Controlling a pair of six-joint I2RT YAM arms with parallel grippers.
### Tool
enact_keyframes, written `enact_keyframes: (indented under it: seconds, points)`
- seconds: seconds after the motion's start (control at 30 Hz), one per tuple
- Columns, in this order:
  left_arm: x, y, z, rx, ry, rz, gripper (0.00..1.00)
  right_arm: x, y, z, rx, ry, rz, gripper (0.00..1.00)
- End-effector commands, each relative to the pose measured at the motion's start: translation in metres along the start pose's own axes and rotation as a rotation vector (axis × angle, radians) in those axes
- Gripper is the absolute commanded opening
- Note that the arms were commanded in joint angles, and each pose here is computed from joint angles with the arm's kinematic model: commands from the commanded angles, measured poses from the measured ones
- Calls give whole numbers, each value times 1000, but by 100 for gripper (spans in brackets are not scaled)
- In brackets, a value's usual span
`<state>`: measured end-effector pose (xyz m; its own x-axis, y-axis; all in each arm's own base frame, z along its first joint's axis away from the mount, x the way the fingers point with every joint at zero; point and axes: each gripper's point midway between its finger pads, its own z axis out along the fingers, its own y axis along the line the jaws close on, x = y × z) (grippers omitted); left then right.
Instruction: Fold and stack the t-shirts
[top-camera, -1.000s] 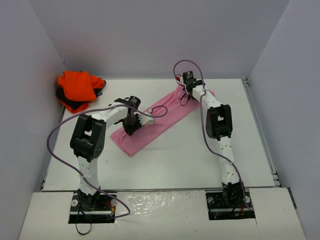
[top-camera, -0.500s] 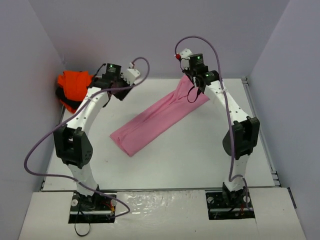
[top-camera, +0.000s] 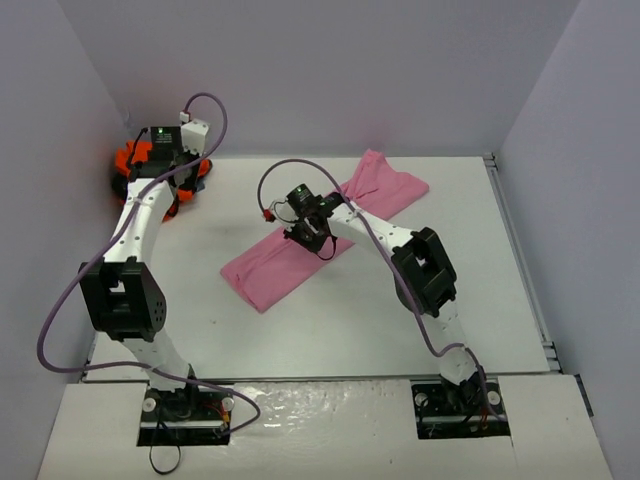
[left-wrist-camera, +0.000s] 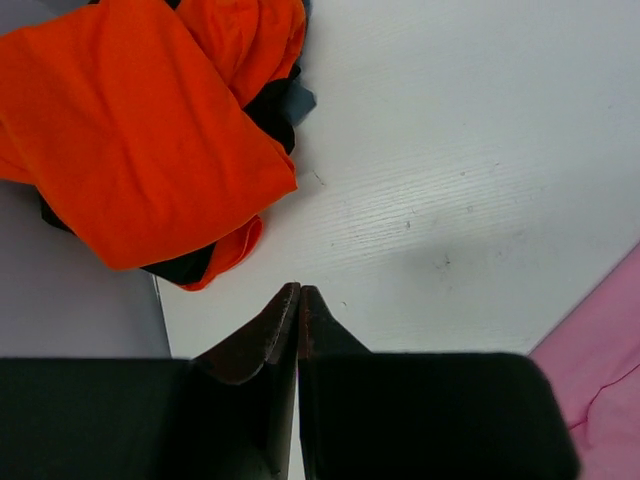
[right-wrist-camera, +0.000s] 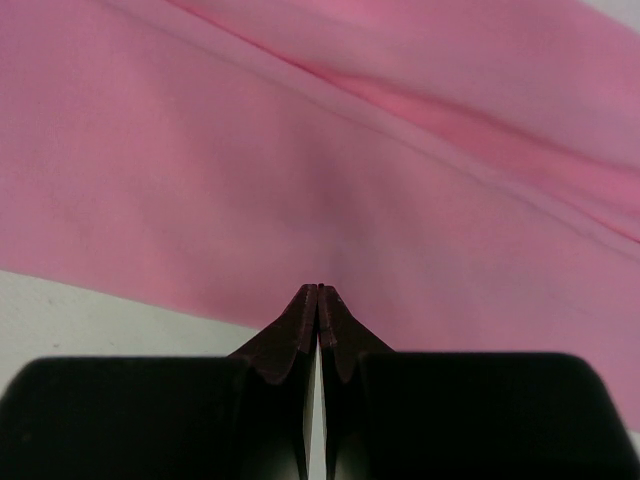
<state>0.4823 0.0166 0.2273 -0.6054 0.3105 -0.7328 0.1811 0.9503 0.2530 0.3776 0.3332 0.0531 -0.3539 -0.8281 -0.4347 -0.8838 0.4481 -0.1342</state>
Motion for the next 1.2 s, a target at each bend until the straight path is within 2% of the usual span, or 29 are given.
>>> enact_keyframes:
  seconds: [0.0, 0.17, 0.4, 0.53, 0.8, 0.87, 0.97, 1.07, 1.17]
  points:
    - [-33, 49, -42, -142, -142, -61, 0, -28, 25, -11, -48, -53, -41, 0]
    - [-24, 59, -48, -152, -141, -90, 0, -35, 54, 15, -103, -1, -92, 0]
    - [-20, 60, -48, -135, -163, -97, 0, -66, 91, 10, -78, -27, -170, 0]
    - [-14, 61, -42, -120, -156, -101, 0, -64, 128, 26, -118, -4, -255, 0]
    - [-6, 60, -41, -116, -159, -80, 0, -57, 160, 61, -188, 42, -271, 0]
    - [-3, 61, -40, -118, -152, -69, 0, -45, 178, 65, -225, 80, -304, 0]
    - [-1, 62, -38, -120, -146, -56, 0, -1, 198, 63, -311, 193, -354, 0]
    - [-1, 63, -38, -118, -147, -49, 0, 51, 204, 36, -404, 293, -424, 0]
    - [0, 61, -35, -111, -145, -48, 0, 140, 193, 8, -469, 573, -449, 0]
